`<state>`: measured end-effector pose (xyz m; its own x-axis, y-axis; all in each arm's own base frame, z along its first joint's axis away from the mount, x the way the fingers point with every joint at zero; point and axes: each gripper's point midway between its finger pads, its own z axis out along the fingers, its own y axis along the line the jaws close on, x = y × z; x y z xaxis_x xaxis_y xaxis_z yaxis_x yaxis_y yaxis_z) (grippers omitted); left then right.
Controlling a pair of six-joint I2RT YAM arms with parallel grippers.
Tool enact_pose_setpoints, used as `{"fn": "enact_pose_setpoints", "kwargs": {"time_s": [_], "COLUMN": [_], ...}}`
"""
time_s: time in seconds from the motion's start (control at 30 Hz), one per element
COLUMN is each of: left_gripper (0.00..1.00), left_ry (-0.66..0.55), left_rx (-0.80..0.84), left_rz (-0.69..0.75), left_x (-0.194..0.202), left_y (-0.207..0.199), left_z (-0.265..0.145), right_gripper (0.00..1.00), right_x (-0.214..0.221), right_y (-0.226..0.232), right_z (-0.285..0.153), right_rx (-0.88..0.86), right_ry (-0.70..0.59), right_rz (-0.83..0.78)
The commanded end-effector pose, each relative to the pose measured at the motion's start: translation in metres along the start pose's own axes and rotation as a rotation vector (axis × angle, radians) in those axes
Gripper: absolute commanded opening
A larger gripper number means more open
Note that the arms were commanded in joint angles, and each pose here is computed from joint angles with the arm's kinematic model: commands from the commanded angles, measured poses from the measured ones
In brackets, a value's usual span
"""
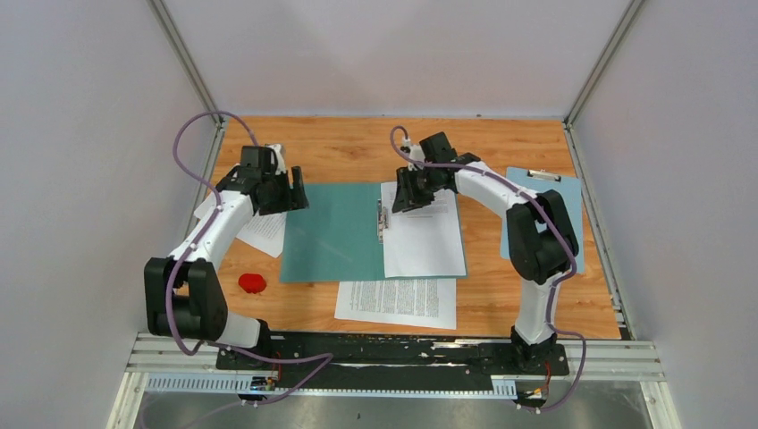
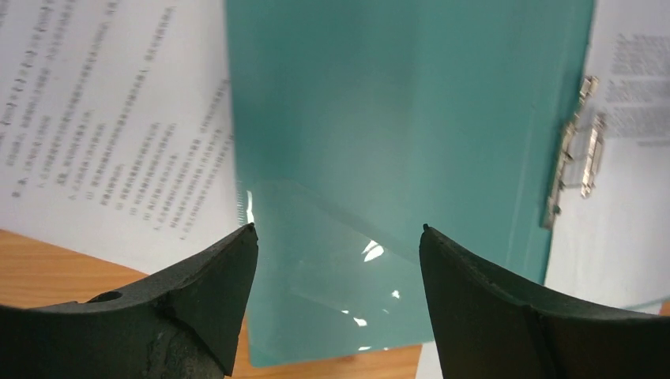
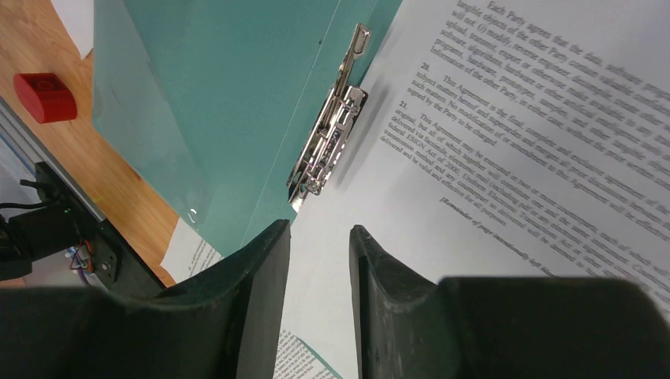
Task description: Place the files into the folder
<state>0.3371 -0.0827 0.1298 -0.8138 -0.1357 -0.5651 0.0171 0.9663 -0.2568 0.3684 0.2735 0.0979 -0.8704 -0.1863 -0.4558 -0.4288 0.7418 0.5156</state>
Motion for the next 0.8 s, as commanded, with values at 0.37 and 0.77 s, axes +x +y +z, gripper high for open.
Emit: {"fn": "enact_pose_setpoints", "kwargs": {"time_s": [0.37, 0.77], "left_gripper": [0.87, 0.88], "left_ry": [0.170, 0.191], "left_rx": [-0.030, 0.097], "left_rz": [-0.232, -0.296], "left_x": [0.037, 0.054], "left_y": [0.065, 0.046], "left_z": [0.052, 0.068], "right_gripper": [0.26, 0.25], "right_x": [0.018, 0.064], "right_y": [-0.023, -0.045], "right_z": [0.053, 0.067], "right_rx": [0.043, 0.090], "right_ry": [0.019, 0.084], "right_rz": [0.019, 0.059]}}
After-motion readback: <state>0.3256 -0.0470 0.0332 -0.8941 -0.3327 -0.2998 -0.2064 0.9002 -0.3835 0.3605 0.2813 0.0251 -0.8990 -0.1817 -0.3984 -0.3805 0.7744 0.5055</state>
